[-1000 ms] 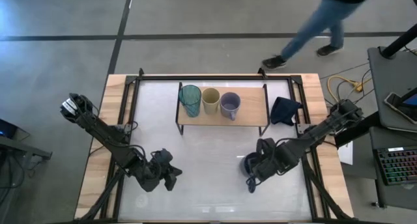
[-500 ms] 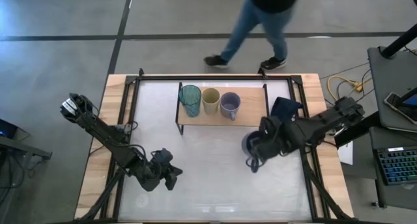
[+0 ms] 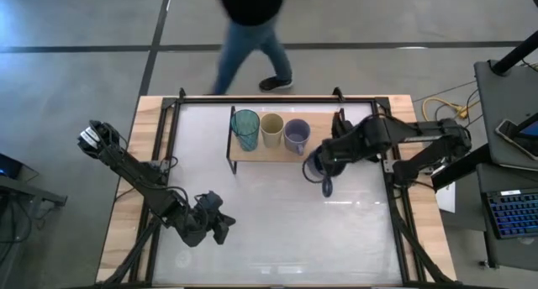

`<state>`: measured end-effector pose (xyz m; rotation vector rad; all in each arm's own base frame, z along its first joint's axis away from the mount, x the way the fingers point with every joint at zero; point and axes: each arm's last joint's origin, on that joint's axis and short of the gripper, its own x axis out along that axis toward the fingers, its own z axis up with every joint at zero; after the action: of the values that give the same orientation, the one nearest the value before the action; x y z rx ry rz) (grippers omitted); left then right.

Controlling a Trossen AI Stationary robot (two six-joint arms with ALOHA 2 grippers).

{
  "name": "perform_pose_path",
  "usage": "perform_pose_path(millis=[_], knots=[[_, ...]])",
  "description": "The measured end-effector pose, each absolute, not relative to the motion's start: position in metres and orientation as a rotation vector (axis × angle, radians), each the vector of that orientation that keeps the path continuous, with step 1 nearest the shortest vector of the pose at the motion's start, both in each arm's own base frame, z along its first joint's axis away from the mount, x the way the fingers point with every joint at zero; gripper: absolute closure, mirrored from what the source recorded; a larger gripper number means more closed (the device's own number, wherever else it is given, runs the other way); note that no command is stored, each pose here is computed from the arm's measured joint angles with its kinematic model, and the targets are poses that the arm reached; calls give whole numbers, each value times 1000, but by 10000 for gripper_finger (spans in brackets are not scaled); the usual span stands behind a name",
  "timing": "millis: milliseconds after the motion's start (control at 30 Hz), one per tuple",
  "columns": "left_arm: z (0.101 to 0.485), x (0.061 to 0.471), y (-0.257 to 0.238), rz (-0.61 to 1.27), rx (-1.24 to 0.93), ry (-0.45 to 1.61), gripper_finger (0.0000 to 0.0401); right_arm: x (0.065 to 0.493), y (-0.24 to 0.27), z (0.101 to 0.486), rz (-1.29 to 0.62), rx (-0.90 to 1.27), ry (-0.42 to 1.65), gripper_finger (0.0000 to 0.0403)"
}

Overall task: Stack small to large cups/mugs on shelf
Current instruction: Put the blue mug on the shelf

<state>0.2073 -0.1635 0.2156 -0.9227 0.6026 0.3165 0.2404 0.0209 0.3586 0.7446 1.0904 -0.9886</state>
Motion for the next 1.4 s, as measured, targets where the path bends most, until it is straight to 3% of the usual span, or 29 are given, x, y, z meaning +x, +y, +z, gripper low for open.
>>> perform_pose_path(millis=[600, 1400], knots=[[216, 207, -164, 318, -927, 601, 401, 237, -48, 358, -1010, 618, 1174, 387], [216, 212, -159, 335, -942, 587, 401, 252, -88, 338, -917, 612, 1318, 380]])
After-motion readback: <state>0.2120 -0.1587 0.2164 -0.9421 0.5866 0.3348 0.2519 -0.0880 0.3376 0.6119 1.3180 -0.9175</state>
